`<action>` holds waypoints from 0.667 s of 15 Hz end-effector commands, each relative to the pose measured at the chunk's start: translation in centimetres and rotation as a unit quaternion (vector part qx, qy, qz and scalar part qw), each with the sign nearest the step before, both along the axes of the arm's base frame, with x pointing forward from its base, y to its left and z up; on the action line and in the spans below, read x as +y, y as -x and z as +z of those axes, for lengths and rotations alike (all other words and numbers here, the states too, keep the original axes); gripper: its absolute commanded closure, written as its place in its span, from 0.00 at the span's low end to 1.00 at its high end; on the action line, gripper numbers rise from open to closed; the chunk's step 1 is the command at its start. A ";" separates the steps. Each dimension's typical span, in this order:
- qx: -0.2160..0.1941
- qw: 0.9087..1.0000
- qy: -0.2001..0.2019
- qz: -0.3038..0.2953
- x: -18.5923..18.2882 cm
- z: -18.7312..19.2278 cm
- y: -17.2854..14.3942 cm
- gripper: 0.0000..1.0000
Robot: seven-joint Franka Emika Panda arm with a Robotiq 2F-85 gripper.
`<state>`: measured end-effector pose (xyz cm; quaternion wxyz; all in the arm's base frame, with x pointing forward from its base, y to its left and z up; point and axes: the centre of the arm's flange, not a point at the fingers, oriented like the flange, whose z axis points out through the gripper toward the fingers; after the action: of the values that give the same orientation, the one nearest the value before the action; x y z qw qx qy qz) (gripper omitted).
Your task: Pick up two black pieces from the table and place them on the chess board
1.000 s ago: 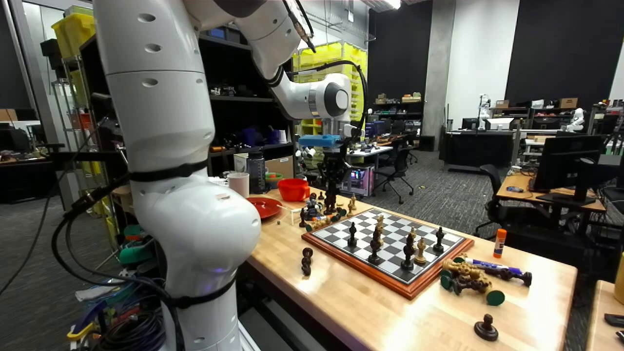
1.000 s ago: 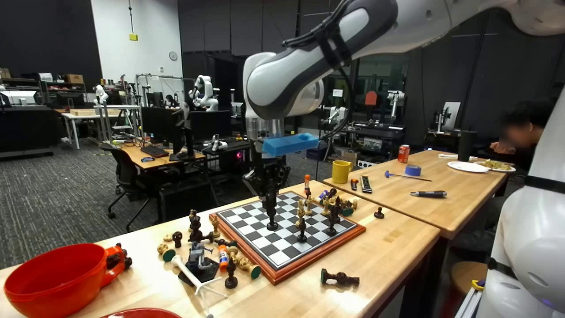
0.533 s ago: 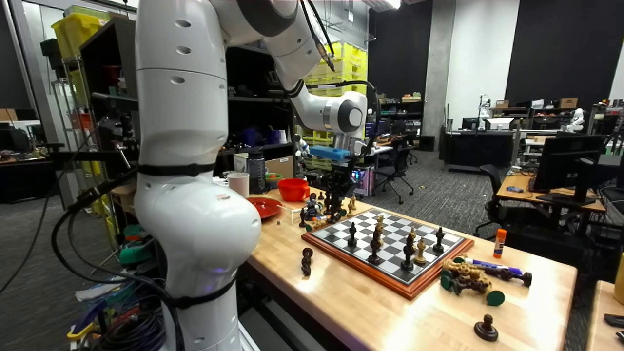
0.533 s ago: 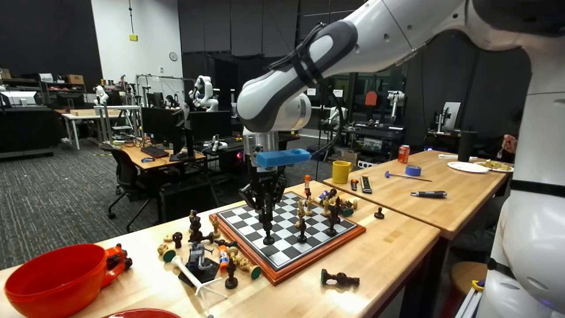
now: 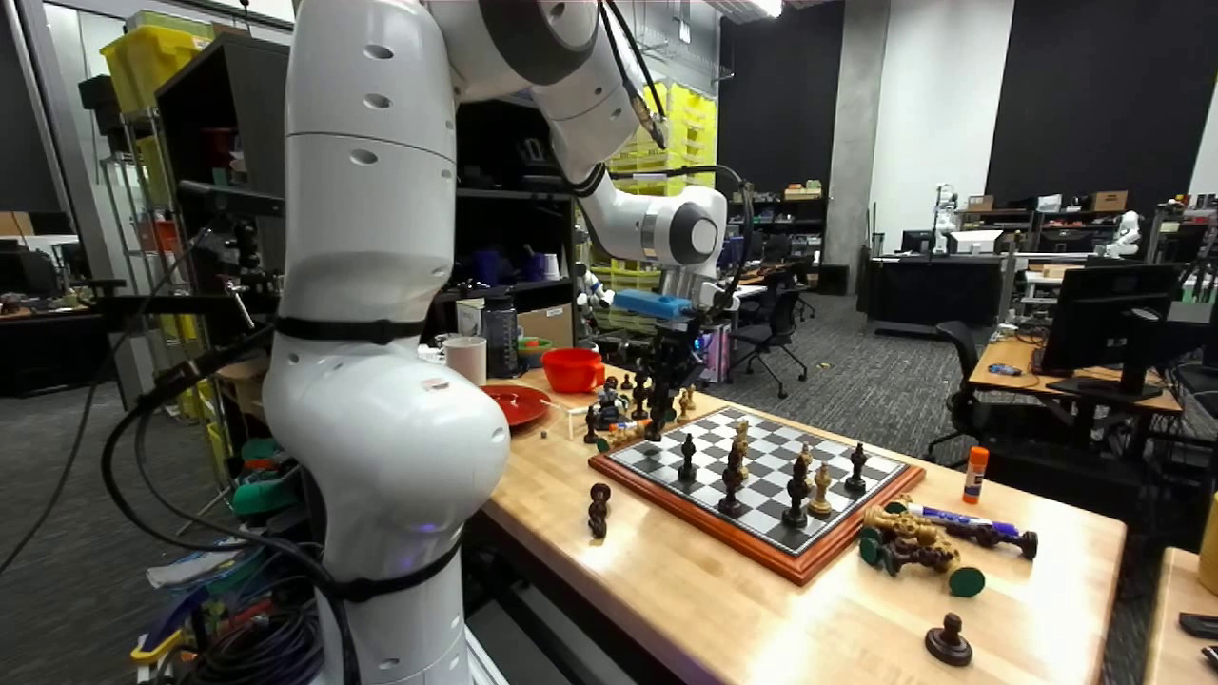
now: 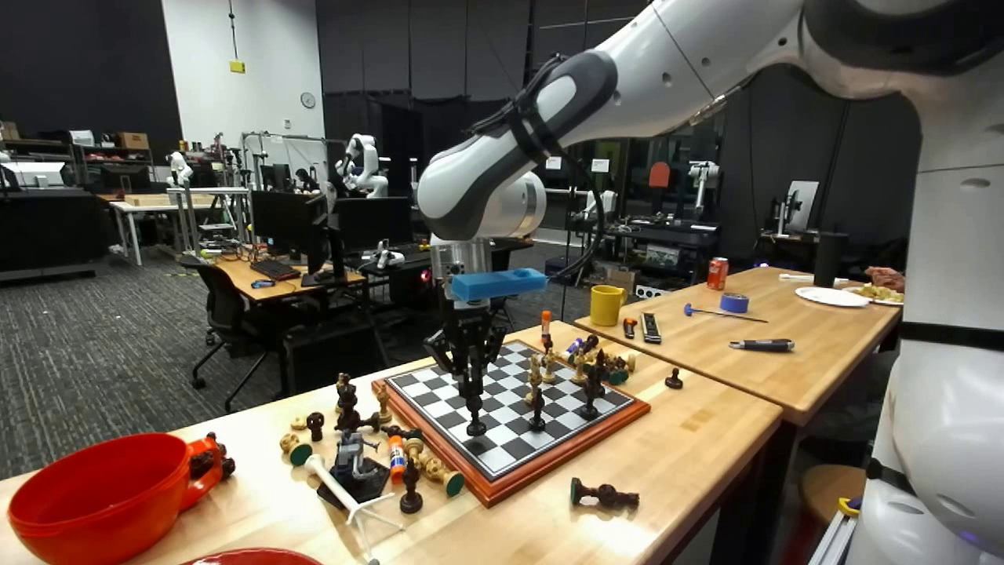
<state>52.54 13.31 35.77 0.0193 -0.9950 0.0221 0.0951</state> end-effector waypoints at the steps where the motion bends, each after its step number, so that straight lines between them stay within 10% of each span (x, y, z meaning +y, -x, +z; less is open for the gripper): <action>1: 0.002 1.000 -0.002 0.009 0.6 0.7 0.7 0.50; 10: 0.012 0.998 -0.016 0.065 6.3 0.6 8.8 0.00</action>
<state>49.07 17.73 35.17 0.0245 -0.9932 -0.0160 0.1125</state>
